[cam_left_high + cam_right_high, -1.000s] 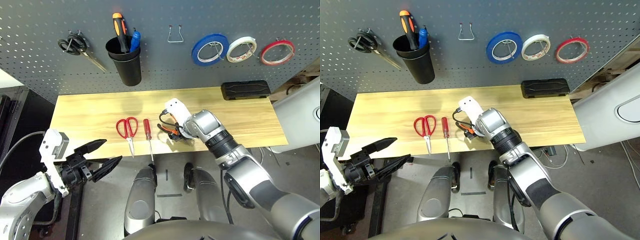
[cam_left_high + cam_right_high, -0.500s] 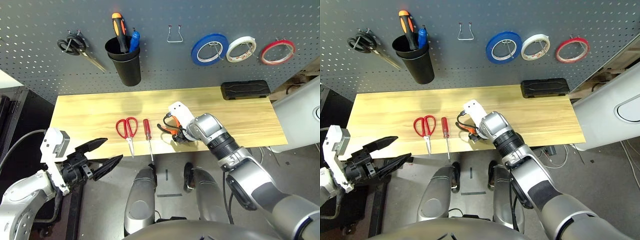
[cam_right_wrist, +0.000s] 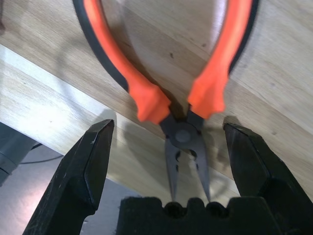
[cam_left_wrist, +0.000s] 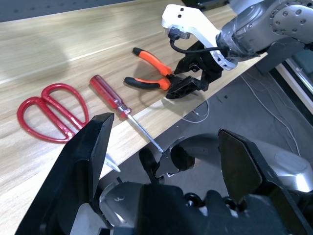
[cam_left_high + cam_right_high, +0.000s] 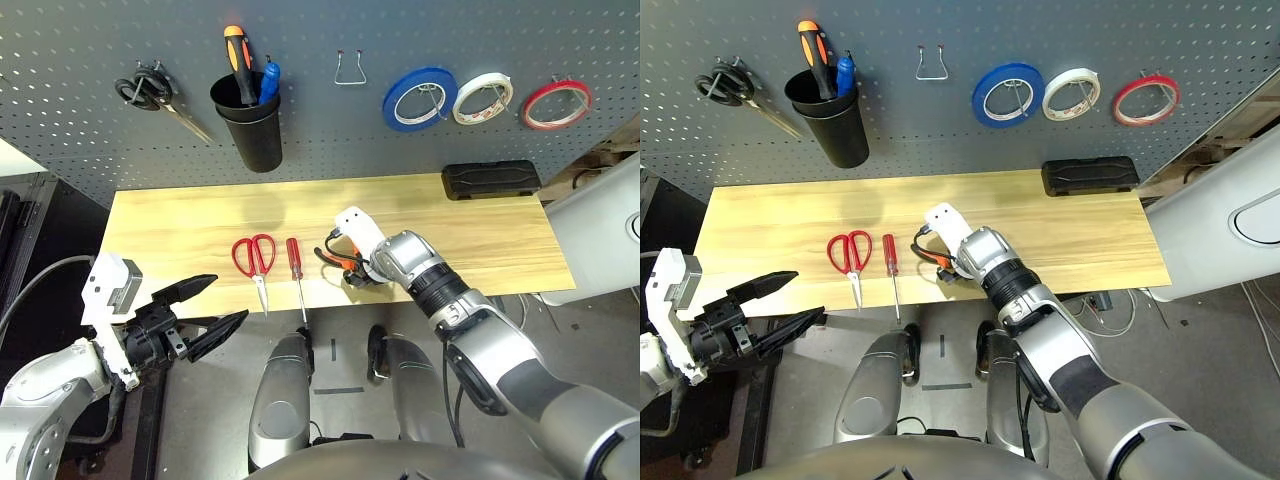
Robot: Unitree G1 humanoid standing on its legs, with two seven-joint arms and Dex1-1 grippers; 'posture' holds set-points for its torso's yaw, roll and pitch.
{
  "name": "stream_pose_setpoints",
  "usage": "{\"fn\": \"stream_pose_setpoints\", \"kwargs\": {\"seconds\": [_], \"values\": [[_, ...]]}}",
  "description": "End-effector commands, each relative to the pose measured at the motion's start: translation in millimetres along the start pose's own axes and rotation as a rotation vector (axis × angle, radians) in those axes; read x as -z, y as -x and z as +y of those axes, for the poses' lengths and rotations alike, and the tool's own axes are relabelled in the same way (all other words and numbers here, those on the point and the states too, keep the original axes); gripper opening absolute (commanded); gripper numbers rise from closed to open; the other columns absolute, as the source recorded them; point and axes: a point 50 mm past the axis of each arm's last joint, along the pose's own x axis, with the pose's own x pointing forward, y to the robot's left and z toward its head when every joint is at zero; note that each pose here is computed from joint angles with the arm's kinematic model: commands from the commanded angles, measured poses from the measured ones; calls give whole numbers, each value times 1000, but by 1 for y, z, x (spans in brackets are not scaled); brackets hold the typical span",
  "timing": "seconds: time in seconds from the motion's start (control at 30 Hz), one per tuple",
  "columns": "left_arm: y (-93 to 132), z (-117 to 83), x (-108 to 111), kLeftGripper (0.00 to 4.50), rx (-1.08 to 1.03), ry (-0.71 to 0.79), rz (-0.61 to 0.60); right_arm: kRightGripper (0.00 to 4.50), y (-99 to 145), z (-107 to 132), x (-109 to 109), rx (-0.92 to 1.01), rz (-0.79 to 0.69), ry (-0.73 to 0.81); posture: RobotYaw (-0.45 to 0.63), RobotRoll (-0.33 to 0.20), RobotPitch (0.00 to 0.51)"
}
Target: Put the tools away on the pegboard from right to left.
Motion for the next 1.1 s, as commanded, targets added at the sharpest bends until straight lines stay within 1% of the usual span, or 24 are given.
{"fn": "stream_pose_setpoints", "kwargs": {"seconds": [0.03, 0.23, 0.33, 0.43, 0.5, 0.53, 0.7, 0.87, 0.97, 1.1], "values": [[1, -4, -2, 4500, 5, 6, 10, 4475, -4, 1, 2, -8, 10, -12, 273, 0, 238], [0, -5, -6, 4500, 1, 6, 10, 4475, -10, 4, 5, -13, 14, -2, 278, 0, 240], [0, -6, -7, 4500, 1, 9, 11, 3884, -12, 6, 6, -13, 15, -2, 278, 0, 239], [-2, -8, -9, 4500, 3, 10, 10, 2764, -15, 7, 8, -1, 17, 0, 279, 0, 239], [-3, -8, -10, 4500, 5, 10, 8, 2112, -17, 7, 10, 1, 20, -2, 278, 0, 238], [-3, -8, -10, 4500, 5, 10, 8, 2031, -18, 7, 11, 1, 20, -3, 277, 0, 237], [-5, -8, -11, 4500, 5, 10, 5, 2031, -17, 4, 11, 8, 10, -20, 270, 0, 234], [-8, -7, -12, 4500, 7, 12, -1, 2031, -13, -6, 10, 37, -25, -37, 252, 0, 227], [-9, -6, -12, 4500, 13, 13, -10, 2031, -7, -11, 14, 44, -35, -13, 235, 0, 221], [-6, 3, -12, 4500, 2, 5, -7, 2031, 9, -14, 18, 29, -95, -22, 198, 0, 210]]}}
